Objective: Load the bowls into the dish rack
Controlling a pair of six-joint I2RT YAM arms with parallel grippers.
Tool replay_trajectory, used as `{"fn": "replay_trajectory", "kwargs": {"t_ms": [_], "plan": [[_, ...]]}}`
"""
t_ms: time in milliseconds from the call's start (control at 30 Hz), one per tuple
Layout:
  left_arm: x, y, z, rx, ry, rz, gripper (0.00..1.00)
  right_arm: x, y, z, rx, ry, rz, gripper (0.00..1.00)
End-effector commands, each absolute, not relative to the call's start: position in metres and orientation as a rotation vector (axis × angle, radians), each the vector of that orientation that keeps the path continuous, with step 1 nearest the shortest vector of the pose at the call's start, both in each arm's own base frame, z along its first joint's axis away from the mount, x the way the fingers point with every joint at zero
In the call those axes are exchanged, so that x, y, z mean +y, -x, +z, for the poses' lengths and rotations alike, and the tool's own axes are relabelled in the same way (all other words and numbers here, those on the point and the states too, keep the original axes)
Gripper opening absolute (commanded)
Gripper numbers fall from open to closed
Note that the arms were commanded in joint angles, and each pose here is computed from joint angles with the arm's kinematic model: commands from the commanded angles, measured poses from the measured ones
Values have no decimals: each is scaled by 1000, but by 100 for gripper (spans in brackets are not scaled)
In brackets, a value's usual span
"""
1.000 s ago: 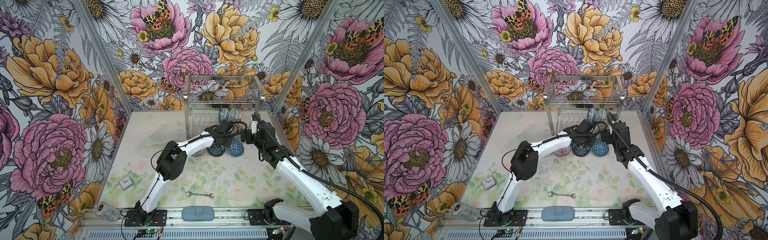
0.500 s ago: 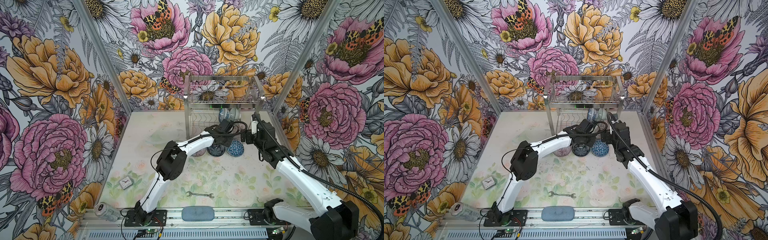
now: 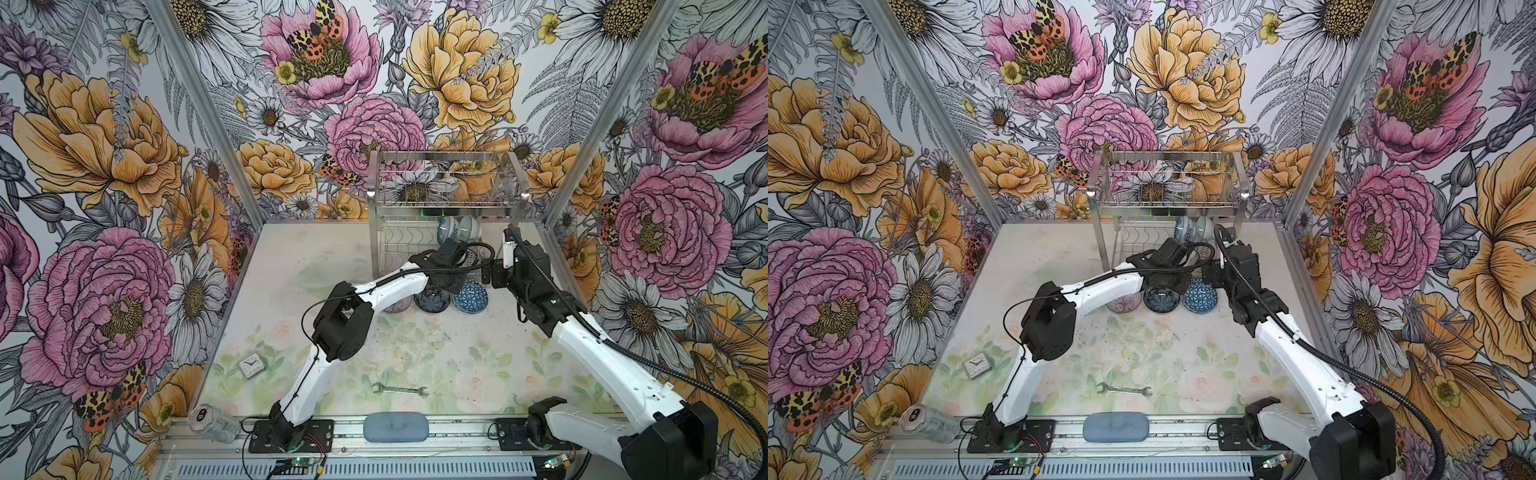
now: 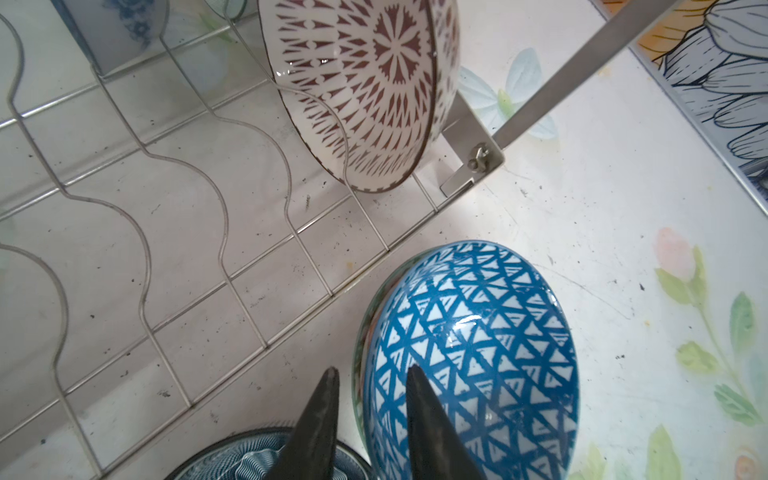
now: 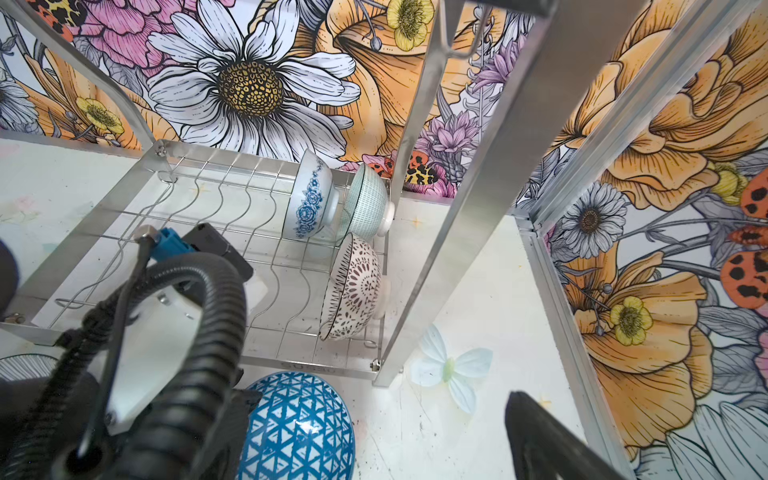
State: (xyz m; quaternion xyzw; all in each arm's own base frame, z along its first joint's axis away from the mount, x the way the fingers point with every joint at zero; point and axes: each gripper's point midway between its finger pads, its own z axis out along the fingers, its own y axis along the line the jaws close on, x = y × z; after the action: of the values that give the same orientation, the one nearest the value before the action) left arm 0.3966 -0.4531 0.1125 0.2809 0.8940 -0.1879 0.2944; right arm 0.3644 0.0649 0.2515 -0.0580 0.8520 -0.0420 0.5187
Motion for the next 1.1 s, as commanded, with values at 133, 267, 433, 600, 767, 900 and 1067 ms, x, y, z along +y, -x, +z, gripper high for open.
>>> {"fn": "replay_trajectory", "kwargs": {"t_ms": [133, 267, 433, 600, 767, 900, 1067], "plan": [[-461, -397, 106, 2393, -743, -537, 30, 62, -365, 252, 2038, 115, -91, 98], [-462, -395, 102, 2400, -749, -539, 30, 62, -365, 253, 2038, 114, -92, 98], [-463, -394, 97, 2411, -751, -543, 30, 63, -365, 253, 2035, 115, -90, 98], [-464, -394, 96, 2411, -754, -545, 27, 62, -365, 254, 2035, 113, -91, 98], [-465, -395, 95, 2412, -752, -550, 21, 62, -365, 254, 2035, 112, -92, 98], [-466, -394, 94, 2416, -755, -553, 16, 62, -366, 254, 2035, 113, -91, 98], [-466, -397, 98, 2408, -755, -551, 9, 62, -366, 256, 2031, 112, -88, 98]]}}
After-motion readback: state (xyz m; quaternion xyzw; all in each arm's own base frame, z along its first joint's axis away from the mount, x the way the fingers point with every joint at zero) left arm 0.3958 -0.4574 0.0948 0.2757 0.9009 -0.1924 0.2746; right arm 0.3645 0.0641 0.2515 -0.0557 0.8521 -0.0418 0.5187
